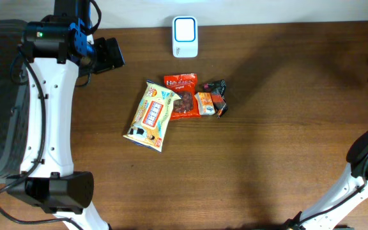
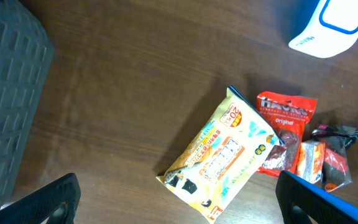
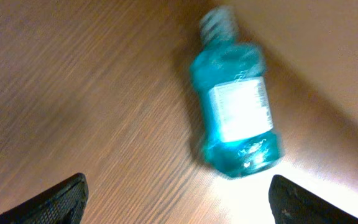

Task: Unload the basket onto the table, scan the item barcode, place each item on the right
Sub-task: 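Carry the bottle to the right edge of the table and release, then move the right gripper back toward the items near the scanner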

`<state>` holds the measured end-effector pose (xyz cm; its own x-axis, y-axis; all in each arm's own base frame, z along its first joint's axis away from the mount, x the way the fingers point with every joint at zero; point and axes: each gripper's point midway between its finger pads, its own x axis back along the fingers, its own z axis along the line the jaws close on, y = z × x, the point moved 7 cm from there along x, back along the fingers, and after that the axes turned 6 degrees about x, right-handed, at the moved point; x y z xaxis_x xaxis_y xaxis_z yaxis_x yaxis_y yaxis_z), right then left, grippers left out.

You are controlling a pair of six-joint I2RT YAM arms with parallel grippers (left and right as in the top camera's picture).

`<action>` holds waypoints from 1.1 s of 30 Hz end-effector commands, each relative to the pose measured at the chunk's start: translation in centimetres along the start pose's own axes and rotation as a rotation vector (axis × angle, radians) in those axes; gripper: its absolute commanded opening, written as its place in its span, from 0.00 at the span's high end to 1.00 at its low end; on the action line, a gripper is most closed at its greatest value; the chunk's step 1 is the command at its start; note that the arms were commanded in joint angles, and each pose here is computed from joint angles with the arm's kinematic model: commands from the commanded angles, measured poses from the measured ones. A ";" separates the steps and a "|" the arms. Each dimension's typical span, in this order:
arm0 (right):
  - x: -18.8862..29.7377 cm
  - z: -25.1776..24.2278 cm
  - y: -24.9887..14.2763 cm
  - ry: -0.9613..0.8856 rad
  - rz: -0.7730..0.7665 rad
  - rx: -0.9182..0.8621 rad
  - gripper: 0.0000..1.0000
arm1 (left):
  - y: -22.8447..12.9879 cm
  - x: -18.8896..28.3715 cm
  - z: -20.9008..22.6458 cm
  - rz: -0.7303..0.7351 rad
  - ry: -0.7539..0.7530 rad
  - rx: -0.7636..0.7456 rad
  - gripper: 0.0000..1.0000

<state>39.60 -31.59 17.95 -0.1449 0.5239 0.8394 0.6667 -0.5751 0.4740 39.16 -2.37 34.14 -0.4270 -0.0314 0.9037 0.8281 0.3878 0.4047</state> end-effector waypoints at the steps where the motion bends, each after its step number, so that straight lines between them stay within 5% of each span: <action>1: 1.3 5.5 -1.9 0.501 0.124 0.043 0.04 | 0.1 -0.1 0.2 -0.004 0.011 0.012 0.01; 4: 6.1 12.0 -4.0 0.995 0.213 0.141 0.03 | 0.1 -0.1 0.2 -0.004 0.011 0.012 0.01; 8: 11.5 20.1 -8.5 1.134 0.306 0.345 0.01 | 0.1 -0.1 0.2 -0.004 0.011 0.012 0.01; 12: 15.7 27.5 -14.7 0.975 0.297 0.595 0.01 | 0.1 -0.1 0.2 -0.004 0.011 0.012 0.01; 16: 18.6 31.4 -19.6 0.739 0.196 0.756 0.29 | 0.1 -0.1 0.2 -0.004 0.011 0.012 0.01; 20: 20.7 33.5 -23.5 0.679 0.111 0.980 0.36 | 0.1 -0.1 0.2 -0.004 0.011 0.012 0.01; 23: 19.8 34.3 -25.3 0.587 0.108 1.038 0.41 | 0.1 -0.1 0.2 -0.004 0.011 0.012 0.01; 29: 16.2 35.2 -27.7 0.559 0.221 1.072 0.67 | 0.1 -0.1 0.2 -0.004 0.011 0.012 0.01; 33: 15.0 34.9 -28.9 0.548 0.259 1.082 0.68 | 0.1 -0.1 0.2 -0.004 0.011 0.012 0.01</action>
<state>44.43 15.13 9.19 -0.0722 -0.0224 0.9971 0.9424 0.3258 0.0755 39.16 -2.37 34.14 -0.4270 -0.0318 0.9037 0.8281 0.3878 0.4049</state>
